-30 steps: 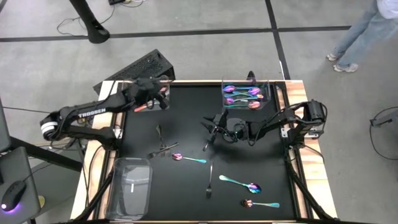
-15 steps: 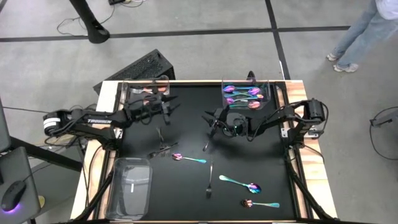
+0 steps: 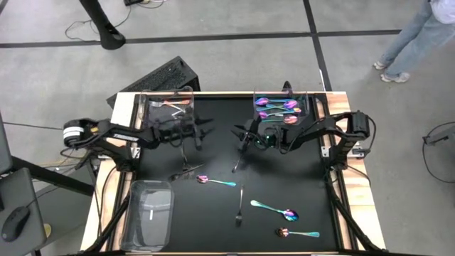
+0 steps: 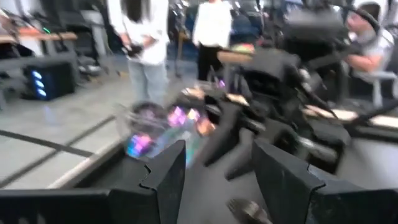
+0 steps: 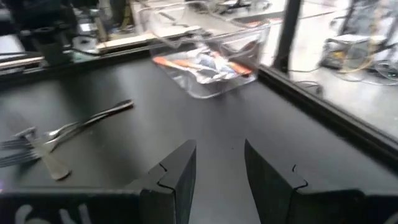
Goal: Sort silverware by color (type)
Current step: Put the black fork into bottom transparent bin
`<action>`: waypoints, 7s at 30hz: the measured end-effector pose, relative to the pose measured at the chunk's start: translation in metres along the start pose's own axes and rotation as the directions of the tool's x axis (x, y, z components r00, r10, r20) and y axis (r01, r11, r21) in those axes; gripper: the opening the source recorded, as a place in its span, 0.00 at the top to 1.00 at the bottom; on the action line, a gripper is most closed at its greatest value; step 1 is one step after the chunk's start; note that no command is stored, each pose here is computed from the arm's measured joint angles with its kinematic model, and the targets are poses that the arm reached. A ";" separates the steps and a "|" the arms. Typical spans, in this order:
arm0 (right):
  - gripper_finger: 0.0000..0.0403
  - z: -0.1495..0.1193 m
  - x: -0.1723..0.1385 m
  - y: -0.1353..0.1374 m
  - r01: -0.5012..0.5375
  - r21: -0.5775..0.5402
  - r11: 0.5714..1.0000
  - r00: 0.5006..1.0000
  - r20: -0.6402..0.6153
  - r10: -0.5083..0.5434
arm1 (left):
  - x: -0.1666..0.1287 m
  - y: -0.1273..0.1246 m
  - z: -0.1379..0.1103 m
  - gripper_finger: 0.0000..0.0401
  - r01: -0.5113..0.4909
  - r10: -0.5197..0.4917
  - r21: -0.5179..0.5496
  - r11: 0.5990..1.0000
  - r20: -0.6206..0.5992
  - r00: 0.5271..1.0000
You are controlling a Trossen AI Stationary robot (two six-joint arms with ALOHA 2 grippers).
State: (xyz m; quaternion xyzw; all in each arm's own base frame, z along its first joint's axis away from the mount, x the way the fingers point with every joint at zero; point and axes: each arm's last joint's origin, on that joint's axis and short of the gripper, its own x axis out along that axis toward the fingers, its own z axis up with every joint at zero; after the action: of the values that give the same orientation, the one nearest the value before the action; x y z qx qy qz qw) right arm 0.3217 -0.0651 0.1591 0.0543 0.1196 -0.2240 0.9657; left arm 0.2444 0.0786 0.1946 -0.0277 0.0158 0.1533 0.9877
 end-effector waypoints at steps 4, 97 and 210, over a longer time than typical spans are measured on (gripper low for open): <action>0.61 0.001 0.003 -0.001 -0.133 0.072 0.988 0.991 -0.022 0.135 | 0.001 -0.015 -0.010 0.57 0.086 -0.086 0.000 0.996 -0.072 0.994; 0.61 -0.008 -0.058 0.080 -0.104 -0.133 0.986 0.641 -0.766 -0.036 | 0.010 -0.026 -0.001 0.57 -0.006 0.003 0.049 0.999 0.049 0.999; 0.75 0.042 0.016 0.064 -0.213 -0.271 0.939 0.857 -0.514 0.046 | 0.003 -0.042 0.004 1.00 0.345 0.013 0.262 0.901 -0.812 0.584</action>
State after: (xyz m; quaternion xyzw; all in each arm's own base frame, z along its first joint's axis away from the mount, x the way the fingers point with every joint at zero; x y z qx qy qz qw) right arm 0.3731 -0.0210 0.1987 -0.0379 0.3960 -0.1137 0.9104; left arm 0.2603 0.0401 0.2008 0.1042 0.4822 0.0227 0.8696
